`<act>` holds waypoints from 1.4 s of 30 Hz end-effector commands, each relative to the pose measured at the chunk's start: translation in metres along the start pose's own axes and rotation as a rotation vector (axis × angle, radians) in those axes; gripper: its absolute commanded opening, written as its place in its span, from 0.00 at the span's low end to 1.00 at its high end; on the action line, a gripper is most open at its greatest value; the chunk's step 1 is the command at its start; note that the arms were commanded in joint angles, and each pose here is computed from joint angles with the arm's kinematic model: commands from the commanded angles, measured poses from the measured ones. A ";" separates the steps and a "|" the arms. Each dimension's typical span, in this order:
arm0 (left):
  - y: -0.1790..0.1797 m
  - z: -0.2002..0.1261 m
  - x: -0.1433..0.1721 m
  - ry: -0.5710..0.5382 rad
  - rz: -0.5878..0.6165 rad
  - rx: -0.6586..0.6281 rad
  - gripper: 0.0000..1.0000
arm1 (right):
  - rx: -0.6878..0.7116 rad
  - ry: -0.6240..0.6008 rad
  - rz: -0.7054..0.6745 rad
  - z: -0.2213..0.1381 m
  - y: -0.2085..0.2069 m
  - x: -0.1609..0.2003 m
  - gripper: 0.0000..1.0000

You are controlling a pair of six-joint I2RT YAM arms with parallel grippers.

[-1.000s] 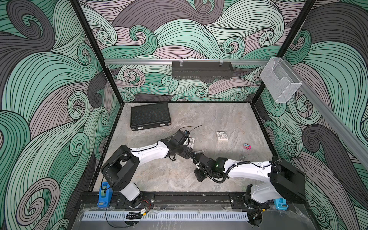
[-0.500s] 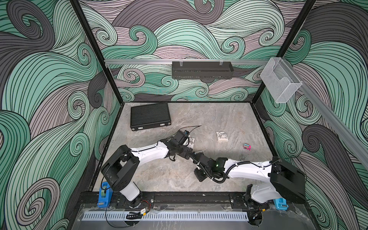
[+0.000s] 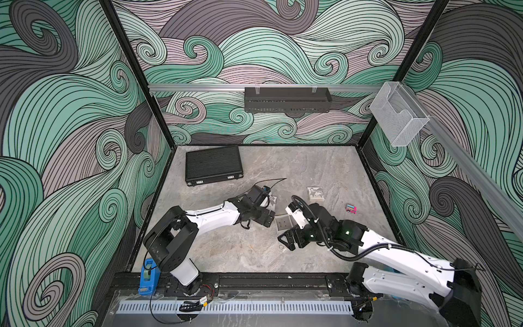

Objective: Take the rings out of the lift-off lid box
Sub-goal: Place the ring at the center of the board, then take out the ring from the jewelry box.

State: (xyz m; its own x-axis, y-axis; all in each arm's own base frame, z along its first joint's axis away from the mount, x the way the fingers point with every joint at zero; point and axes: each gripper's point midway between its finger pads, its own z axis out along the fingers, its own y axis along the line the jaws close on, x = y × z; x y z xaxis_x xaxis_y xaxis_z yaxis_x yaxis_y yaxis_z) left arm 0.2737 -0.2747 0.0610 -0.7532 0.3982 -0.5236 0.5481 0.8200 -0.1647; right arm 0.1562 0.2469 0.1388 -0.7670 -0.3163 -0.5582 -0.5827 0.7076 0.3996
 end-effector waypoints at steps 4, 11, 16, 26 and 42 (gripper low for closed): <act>-0.007 0.003 0.005 0.026 0.020 0.036 0.98 | 0.056 0.049 0.106 0.008 -0.022 0.001 0.95; -0.013 0.008 0.005 0.032 0.032 0.060 0.98 | 0.095 0.057 0.160 0.036 -0.031 -0.010 0.49; -0.017 0.010 0.004 0.033 0.045 0.074 0.98 | 0.167 0.066 0.174 0.049 -0.043 -0.017 0.35; -0.016 0.014 0.002 0.030 0.040 0.071 0.98 | 0.249 0.089 0.206 0.075 -0.061 -0.018 0.22; -0.014 0.007 -0.003 0.006 0.044 0.058 0.98 | 0.259 0.085 0.229 0.098 -0.068 -0.019 0.15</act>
State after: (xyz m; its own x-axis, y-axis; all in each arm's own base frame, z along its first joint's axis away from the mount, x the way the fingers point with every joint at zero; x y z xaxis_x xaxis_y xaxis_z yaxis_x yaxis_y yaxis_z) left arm 0.2652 -0.2839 0.0449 -0.7545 0.4382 -0.4885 0.5843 0.7876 -0.1959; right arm 0.2260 0.2615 0.0465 -0.8994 -0.2095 -0.3837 -0.3346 0.8947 0.2959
